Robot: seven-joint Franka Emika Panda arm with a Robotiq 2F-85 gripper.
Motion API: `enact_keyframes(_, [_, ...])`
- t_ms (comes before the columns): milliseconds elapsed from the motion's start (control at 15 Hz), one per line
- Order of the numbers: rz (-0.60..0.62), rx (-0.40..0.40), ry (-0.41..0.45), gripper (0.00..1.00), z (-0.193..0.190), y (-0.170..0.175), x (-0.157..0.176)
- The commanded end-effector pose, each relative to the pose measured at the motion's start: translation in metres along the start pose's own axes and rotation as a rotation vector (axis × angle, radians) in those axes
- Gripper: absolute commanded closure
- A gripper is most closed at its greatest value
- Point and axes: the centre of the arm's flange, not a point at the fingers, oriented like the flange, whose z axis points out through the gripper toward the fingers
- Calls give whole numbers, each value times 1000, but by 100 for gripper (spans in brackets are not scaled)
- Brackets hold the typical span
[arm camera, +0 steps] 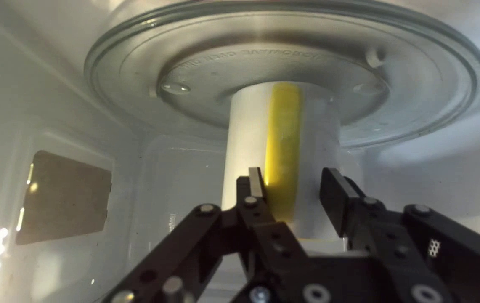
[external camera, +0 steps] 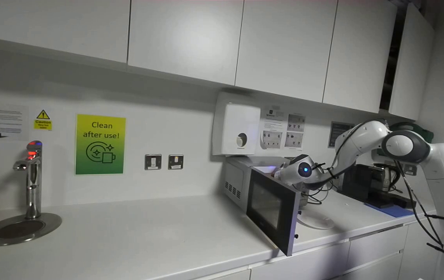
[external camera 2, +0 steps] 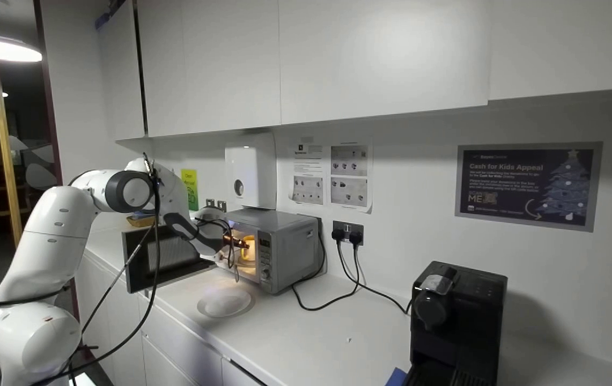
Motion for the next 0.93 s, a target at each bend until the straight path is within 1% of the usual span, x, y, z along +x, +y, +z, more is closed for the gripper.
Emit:
enact_keyframes(0, [4,37,23,86,-4,7,4])
enact_keyframes(133, [3,39,22,100,-4,7,4])
enact_keyframes(200, [4,41,22,100,-4,7,4])
enact_keyframes(267, [5,40,19,95,-4,7,4])
enact_keyframes(533, [12,34,16,95,-8,6,5])
enact_keyframes(867, [42,52,16,95,-29,8,9])
